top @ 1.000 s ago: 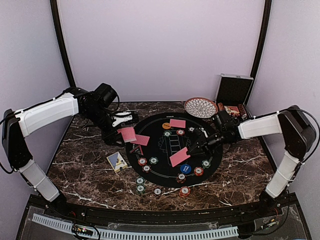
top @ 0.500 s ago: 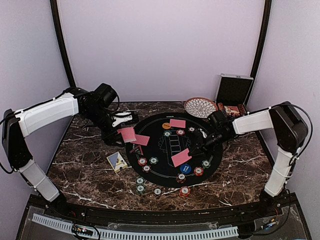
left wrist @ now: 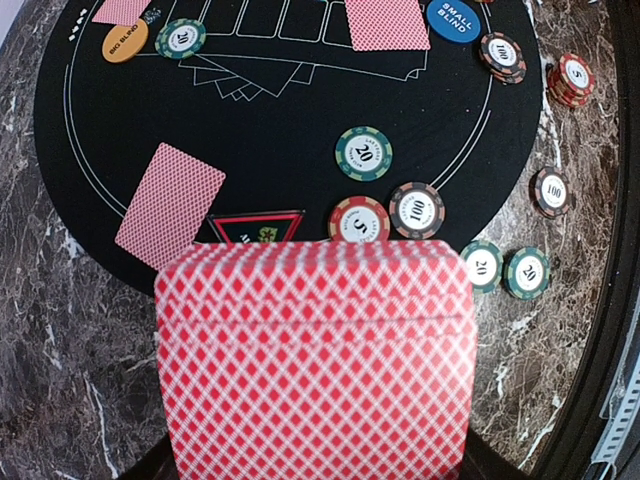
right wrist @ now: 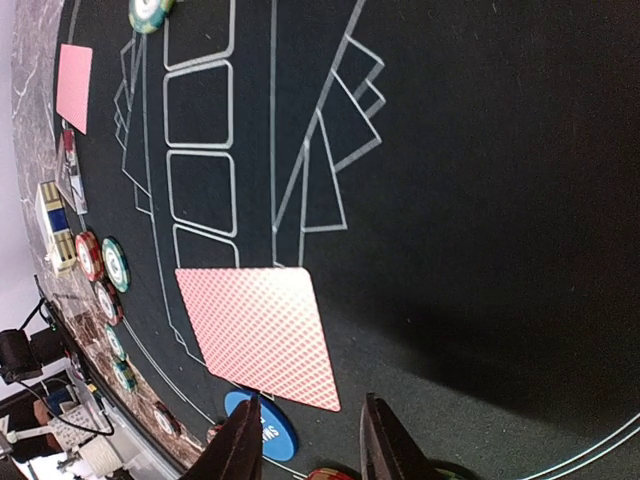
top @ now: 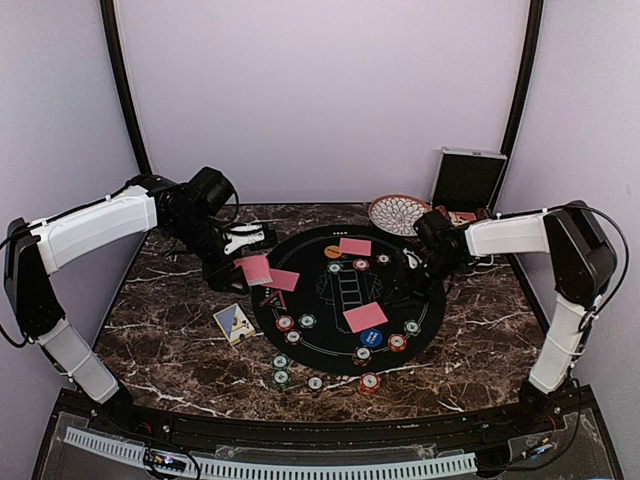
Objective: Distribute texas hold em gaming equipment
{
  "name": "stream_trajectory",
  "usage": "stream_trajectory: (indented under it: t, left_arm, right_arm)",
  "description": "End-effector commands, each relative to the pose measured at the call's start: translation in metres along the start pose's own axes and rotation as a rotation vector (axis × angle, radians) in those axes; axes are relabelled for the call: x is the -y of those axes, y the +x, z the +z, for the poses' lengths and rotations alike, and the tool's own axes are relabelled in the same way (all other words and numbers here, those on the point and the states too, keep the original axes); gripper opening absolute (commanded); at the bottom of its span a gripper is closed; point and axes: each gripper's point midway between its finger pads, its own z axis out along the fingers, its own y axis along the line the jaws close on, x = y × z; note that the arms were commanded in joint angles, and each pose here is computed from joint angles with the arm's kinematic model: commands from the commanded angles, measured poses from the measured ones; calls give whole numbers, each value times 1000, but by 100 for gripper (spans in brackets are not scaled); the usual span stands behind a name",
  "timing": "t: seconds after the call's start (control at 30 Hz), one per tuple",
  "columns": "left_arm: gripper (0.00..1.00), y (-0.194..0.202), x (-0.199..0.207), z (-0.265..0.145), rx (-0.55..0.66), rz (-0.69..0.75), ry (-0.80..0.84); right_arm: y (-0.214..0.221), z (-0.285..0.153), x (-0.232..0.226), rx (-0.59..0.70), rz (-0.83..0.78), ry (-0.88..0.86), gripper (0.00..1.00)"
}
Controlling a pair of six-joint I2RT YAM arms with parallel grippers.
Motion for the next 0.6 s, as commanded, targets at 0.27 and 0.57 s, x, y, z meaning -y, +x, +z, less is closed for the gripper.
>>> stream_trajectory:
  t: [0.27,0.57]
  left_arm:
    - [0,-7,8,-16,41,14,12]
    - [0,-12,11,-14,63,-9,37]
  right_arm:
    - [-13,17,-87,39,-133,-132,38]
    - [-20,-17,-216,130,-229,-509,76]
